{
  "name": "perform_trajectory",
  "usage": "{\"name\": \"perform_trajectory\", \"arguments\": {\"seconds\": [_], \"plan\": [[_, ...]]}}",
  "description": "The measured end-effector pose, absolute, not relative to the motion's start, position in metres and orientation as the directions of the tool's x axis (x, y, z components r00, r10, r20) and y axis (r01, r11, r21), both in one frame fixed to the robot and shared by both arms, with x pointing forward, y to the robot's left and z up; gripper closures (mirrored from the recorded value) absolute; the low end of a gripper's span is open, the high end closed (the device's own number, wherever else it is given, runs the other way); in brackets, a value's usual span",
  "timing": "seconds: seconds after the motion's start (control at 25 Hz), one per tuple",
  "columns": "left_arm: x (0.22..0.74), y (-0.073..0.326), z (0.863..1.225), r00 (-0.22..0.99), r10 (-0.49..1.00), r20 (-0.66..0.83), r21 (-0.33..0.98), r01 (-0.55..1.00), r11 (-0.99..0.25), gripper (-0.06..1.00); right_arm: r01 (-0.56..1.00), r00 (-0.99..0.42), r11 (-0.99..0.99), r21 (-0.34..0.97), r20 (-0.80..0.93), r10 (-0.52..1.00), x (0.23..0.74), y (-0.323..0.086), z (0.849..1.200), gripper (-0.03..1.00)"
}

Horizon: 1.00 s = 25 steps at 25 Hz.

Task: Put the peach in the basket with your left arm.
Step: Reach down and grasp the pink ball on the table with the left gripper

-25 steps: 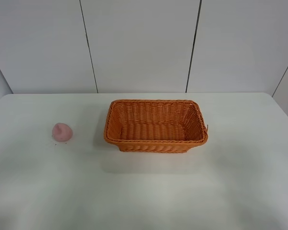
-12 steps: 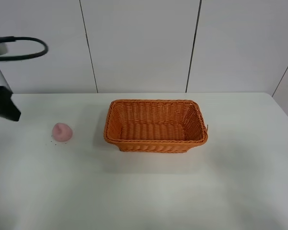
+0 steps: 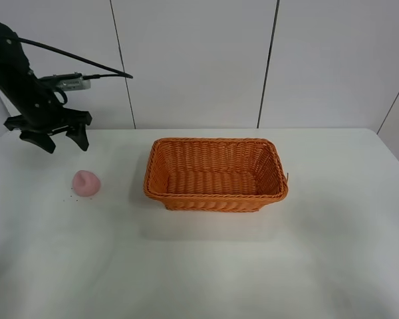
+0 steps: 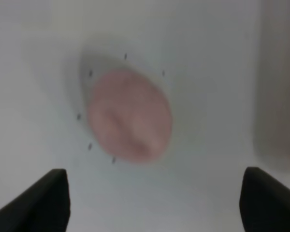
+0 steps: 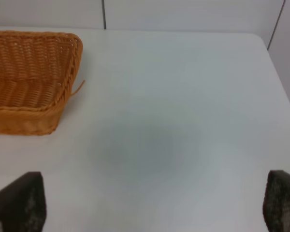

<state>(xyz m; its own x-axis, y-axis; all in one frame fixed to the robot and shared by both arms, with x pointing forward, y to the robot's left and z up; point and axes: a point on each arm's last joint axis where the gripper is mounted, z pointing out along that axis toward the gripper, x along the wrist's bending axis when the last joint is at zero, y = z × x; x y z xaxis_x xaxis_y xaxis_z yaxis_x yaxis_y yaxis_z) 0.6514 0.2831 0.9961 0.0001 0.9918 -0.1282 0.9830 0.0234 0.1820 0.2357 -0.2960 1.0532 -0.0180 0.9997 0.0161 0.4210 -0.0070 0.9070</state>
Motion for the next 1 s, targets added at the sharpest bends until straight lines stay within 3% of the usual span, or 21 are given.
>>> {"name": "perform_trajectory", "arguments": {"seconds": [0.44, 0.76, 0.84, 0.92, 1.0], "plan": [[0.677, 0.283, 0.908, -0.021, 0.992, -0.122, 0.037, 0.999, 0.026, 0.2, 0.421, -0.018, -0.007, 0.907, 0.016, 1.0, 0.236, -0.296, 1.053, 0.27], [0.679, 0.283, 0.891, -0.023, 0.993, -0.12, 0.019, 0.999, 0.026, 0.23, 0.421, -0.018, -0.007, 0.907, 0.016, 1.0, 0.236, -0.296, 1.053, 0.27], [0.678, 0.283, 0.891, -0.023, 0.993, -0.12, 0.015, 1.0, 0.025, 0.38, 0.421, -0.018, -0.007, 0.907, 0.016, 1.0, 0.236, -0.296, 1.053, 0.27], [0.678, 0.283, 0.893, -0.019, 0.993, -0.114, 0.008, 1.0, 0.02, 0.66, 0.421, -0.018, -0.007, 0.907, 0.016, 1.0, 0.236, -0.296, 1.053, 0.27], [0.677, 0.285, 0.903, -0.01, 0.995, -0.097, 0.025, 1.0, 0.012, 0.81, 0.421, -0.018, -0.007, 0.907, 0.016, 1.0, 0.236, -0.296, 1.053, 0.27]]}}
